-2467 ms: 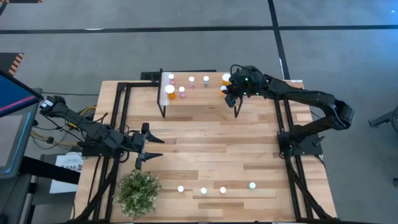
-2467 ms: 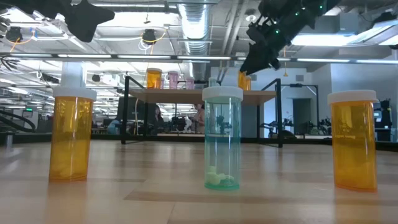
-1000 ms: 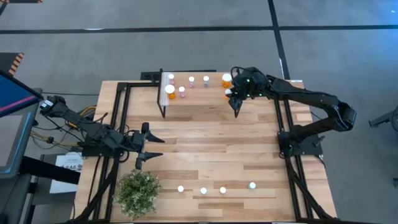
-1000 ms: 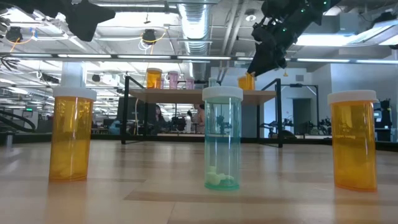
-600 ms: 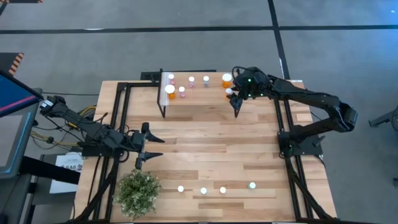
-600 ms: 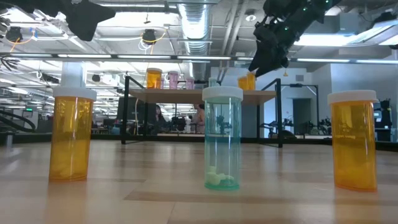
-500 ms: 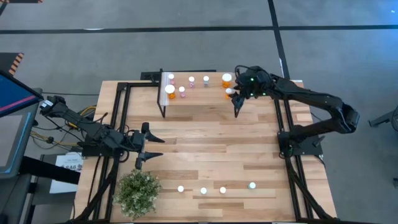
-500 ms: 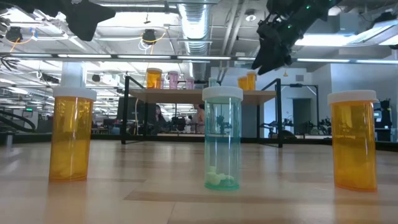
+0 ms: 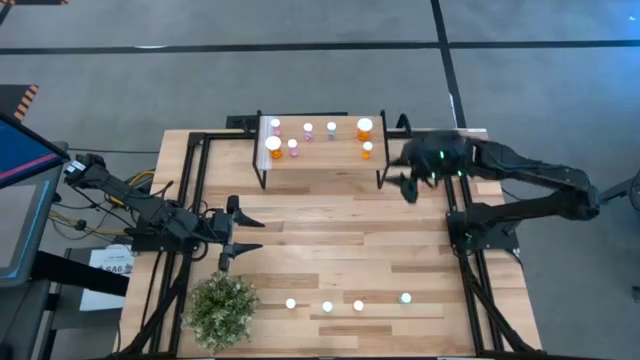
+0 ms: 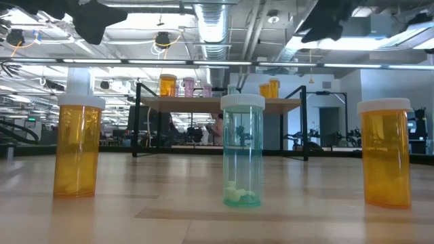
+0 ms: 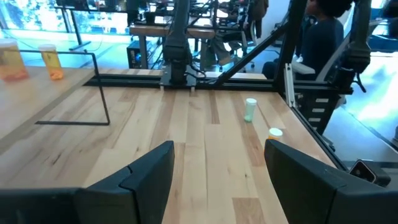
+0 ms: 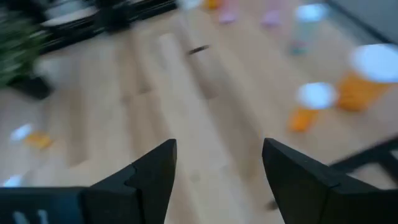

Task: Pick and place medicine bottles onto shelf by color
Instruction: Put the small green pill bottle on the shelf

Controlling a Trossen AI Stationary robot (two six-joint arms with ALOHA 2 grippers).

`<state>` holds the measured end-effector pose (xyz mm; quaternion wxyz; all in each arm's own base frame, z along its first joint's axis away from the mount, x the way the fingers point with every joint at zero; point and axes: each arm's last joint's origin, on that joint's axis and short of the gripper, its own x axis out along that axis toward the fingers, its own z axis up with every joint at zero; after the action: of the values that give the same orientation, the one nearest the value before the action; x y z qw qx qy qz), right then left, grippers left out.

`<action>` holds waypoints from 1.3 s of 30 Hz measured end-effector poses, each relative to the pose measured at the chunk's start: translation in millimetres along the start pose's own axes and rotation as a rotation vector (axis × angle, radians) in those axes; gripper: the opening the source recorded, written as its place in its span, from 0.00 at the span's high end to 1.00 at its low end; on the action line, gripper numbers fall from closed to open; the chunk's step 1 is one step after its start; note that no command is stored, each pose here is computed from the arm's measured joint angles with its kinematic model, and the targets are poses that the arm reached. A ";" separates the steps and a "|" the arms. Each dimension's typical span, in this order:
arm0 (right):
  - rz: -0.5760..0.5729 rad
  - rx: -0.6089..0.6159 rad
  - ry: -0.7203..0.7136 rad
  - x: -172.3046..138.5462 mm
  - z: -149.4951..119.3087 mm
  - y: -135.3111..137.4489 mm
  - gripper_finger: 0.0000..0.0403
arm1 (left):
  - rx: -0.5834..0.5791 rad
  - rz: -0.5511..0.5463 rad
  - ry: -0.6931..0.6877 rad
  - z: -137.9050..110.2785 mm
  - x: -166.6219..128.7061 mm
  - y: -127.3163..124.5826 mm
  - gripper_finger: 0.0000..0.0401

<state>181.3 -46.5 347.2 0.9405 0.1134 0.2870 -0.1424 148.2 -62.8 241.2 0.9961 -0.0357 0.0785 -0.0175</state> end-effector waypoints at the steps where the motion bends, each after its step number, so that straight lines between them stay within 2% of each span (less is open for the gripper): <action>1: 0.023 -0.014 0.013 -1.3 -3.0 9.7 0.35 | -0.001 0.002 -0.002 0.2 0.0 0.1 0.41; 13: 0.222 -0.187 0.204 -0.4 -56.4 126.3 0.35 | -0.011 -0.002 -0.026 2.5 0.6 -0.6 0.41; 19: 0.215 -0.206 0.378 17.3 -95.3 169.5 0.35 | -0.003 0.000 -0.010 0.3 3.1 -1.4 0.41; 27: 0.119 -0.178 0.613 37.0 -142.6 197.9 0.35 | -0.003 -0.001 0.002 -1.4 4.9 -2.1 0.41; 31: 0.107 -0.143 0.745 42.5 -162.7 208.1 0.35 | -0.004 -0.012 0.002 -1.3 4.9 -2.4 0.41; 39: 0.080 -0.131 0.798 44.9 -181.1 218.3 0.35 | -0.005 -0.014 0.002 -1.3 4.8 -2.4 0.41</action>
<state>197.8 201.7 203.7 0.7653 0.1105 0.6333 -0.0318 152.7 -65.5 239.4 0.9958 -0.0386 0.0795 -0.0243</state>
